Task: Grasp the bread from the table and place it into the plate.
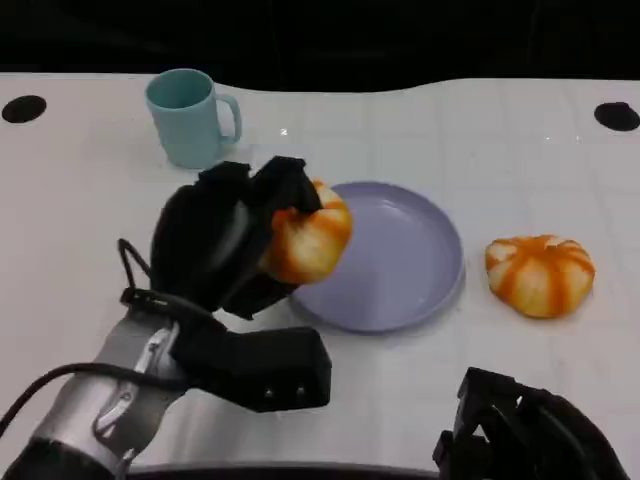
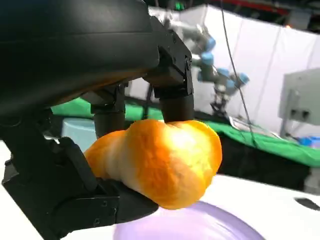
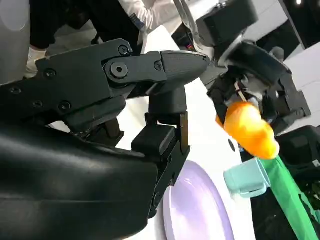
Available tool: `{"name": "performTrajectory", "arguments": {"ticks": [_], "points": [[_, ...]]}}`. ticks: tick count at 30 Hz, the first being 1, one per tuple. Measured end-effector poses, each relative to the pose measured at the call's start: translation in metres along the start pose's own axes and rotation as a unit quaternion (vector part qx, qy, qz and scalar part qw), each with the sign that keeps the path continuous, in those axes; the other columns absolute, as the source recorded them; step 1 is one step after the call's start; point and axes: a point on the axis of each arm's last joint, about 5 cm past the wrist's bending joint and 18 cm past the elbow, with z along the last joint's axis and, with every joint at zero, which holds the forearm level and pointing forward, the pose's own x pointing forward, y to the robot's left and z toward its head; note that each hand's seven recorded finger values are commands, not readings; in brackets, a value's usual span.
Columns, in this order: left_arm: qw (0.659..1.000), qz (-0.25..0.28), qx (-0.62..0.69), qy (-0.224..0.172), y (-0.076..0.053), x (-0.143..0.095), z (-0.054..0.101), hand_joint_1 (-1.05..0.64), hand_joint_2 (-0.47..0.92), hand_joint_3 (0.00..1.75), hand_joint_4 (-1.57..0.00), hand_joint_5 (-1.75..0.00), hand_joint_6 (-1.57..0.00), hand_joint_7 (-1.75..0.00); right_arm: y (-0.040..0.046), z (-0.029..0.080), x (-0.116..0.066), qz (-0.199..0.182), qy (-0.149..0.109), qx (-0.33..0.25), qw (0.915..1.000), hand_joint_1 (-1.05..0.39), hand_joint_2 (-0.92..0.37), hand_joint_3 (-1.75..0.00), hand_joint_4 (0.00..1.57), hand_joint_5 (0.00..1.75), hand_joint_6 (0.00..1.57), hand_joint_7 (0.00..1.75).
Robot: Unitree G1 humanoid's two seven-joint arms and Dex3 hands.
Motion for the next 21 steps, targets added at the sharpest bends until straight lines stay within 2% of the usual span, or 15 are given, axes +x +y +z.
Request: {"name": "performTrajectory", "arguments": {"ticks": [4,9,15,16,17,21], "points": [[1.0,-0.025,-0.007,-0.003,-0.007,0.013,0.003,-0.1,0.31,1.31,-0.92,-1.75,-0.74,-1.75,0.0021,-0.001,0.002,0.002,0.003,0.002,1.0,-0.72,-0.92,-0.22,0.85,1.61,0.76,1.4],[0.998,-0.053,-0.011,-0.012,-0.019,0.027,0.008,-0.15,0.39,1.14,-0.93,-1.75,-0.72,-1.75,0.0034,-0.002,0.003,0.002,0.004,0.004,1.0,-0.72,-0.92,-0.22,0.86,1.61,0.76,1.41],[0.997,-0.071,0.011,-0.024,-0.022,0.037,0.009,-0.14,0.39,1.11,-0.89,-1.75,-0.72,-1.75,0.0041,-0.002,0.004,-0.002,0.005,0.007,1.0,-0.73,-0.92,-0.21,0.86,1.6,0.76,1.4],[0.997,-0.072,0.013,-0.023,-0.023,0.037,0.009,-0.17,0.42,1.08,-0.87,-1.75,-0.77,-1.56,0.0042,-0.002,0.004,-0.002,0.005,0.007,1.0,-0.72,-0.92,-0.22,0.86,1.6,0.76,1.41],[0.997,-0.074,0.013,-0.023,-0.023,0.037,0.008,-0.18,0.44,1.06,-0.87,-1.75,-0.79,-1.47,0.0043,-0.002,0.004,-0.002,0.004,0.006,1.0,-0.72,-0.92,-0.23,0.86,1.6,0.76,1.41],[0.996,-0.09,0.005,-0.018,-0.029,0.034,0.006,-0.21,0.59,0.76,-0.8,-1.73,-0.87,-0.99,0.004,-0.001,0.003,-0.002,0.004,0.006,1.0,-0.72,-0.92,-0.24,0.86,1.61,0.76,1.41]]}}
